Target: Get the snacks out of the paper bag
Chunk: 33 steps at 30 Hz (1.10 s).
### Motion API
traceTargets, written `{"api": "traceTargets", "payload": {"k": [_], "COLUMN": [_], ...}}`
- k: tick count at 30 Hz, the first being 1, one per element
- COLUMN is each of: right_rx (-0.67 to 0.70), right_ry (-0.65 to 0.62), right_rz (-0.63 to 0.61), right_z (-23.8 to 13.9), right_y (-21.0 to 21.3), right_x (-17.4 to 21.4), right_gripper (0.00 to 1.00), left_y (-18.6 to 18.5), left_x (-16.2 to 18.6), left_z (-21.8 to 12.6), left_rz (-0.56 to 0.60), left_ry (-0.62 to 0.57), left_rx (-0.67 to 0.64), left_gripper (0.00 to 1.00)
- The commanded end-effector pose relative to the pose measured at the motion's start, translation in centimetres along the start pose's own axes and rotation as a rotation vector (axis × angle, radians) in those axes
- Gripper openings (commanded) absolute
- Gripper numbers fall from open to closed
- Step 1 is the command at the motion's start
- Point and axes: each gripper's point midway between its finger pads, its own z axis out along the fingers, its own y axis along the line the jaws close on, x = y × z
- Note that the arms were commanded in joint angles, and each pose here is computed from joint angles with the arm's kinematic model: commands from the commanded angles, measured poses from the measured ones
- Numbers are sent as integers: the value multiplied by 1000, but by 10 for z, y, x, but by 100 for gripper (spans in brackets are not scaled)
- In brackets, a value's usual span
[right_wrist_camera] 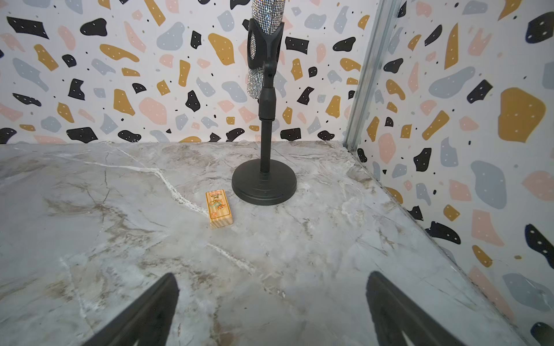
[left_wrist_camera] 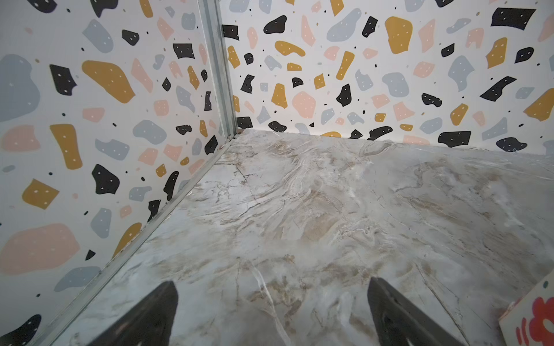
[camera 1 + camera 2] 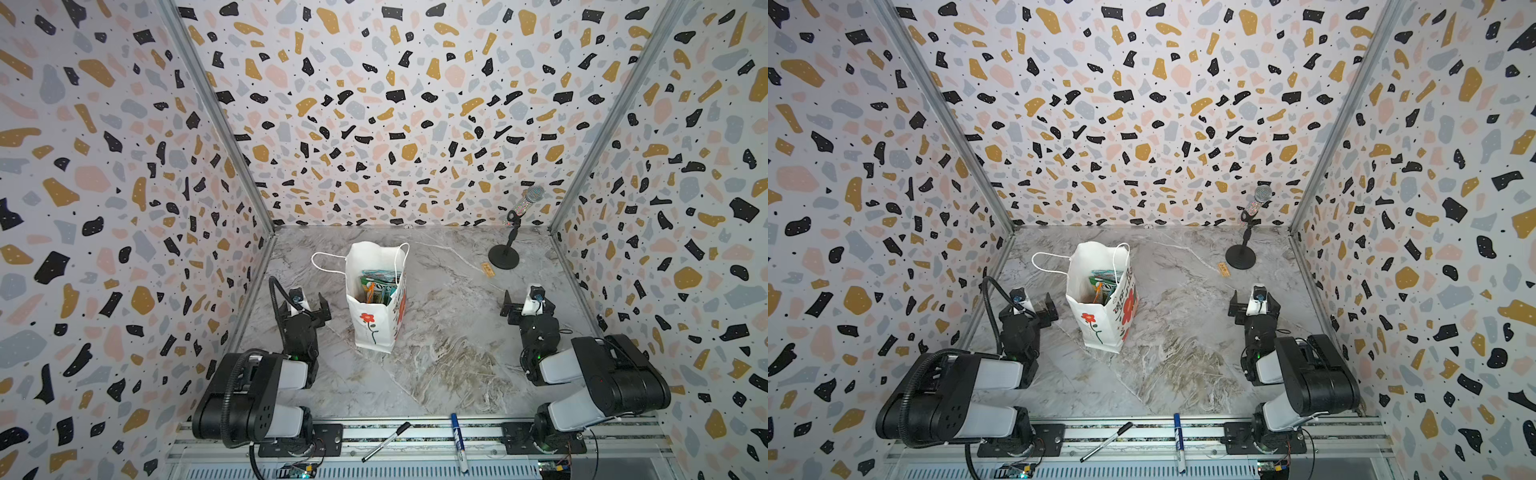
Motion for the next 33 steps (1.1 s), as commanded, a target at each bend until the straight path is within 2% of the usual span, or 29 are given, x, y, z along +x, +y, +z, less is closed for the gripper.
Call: {"api": "traceTargets", "payload": {"k": [1,19,29,33], "right_rx": [-3,-3,40,26], "right_ry": [-18,-18,-43,-49], "right_rz": [-3,-2,14,6], "right_z": [2,2,-5,-7], "right_y": [2,1,-7,-4], "right_x": [-6,-6,-11,-14], "right_gripper": [99,99,99,99], "left_y": [-2,0,36,63], "left_x": [-15,-16,-27,-32], "left_z": [2,1,-15,-25], "left_rz": [-11,-18,-118,-189], "left_ry": [-52,-56,-99,-92], "left_rx": [-1,-11,-188,-347], "left_gripper": [100,100,100,100]}}
